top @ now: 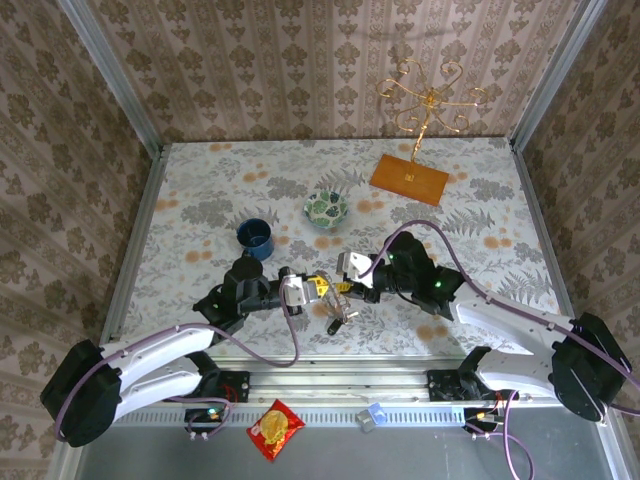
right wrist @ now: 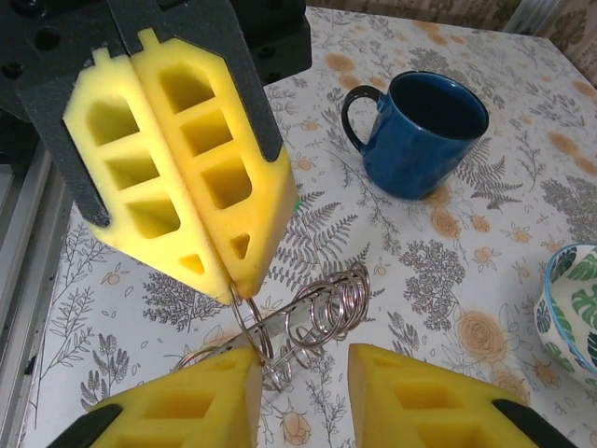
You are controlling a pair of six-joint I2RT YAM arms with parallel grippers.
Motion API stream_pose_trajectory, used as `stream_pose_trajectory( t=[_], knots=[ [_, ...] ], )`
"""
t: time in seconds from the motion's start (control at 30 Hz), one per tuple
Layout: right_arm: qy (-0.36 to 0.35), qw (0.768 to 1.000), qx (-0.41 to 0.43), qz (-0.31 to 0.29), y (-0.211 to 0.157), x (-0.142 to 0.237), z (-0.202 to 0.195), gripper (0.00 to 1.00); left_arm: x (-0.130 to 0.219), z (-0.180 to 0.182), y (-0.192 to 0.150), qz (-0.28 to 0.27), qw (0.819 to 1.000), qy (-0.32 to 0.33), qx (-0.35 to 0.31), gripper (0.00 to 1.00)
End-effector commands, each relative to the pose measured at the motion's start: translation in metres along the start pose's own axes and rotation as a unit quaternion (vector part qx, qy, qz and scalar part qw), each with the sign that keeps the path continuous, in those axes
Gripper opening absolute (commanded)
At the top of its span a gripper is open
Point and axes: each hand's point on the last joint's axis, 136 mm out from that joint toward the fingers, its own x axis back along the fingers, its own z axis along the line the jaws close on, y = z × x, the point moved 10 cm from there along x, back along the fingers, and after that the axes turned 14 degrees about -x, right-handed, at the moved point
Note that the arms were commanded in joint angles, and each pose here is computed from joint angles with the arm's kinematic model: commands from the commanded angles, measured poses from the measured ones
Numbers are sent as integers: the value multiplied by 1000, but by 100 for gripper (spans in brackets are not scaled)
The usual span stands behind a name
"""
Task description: Put the keys on the keyring
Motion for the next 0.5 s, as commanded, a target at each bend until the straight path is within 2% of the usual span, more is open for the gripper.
stream_pose_trajectory(
  t=[0.0, 0.23, 0.3, 0.4, 0.47],
  knots=[
    [13, 1000, 5, -14, 1, -4, 0, 29, -1, 1, 5, -24, 1000, 3, -3, 0],
    [34, 999, 4, -13, 1, -7, 2, 21, -1, 1, 5, -24, 1000, 4, -4, 0],
    [38, 999, 3, -13, 2, -7, 2, 15, -1, 1, 5, -24, 1000, 5, -4, 0],
    [44, 999, 5, -13, 3, -7, 3, 0, 0, 0, 5, -23, 1000, 6, -3, 0],
    [47, 999, 7, -14, 5, -5, 3, 0, -1, 1, 4, -19, 1000, 9, -1, 0]
  ],
)
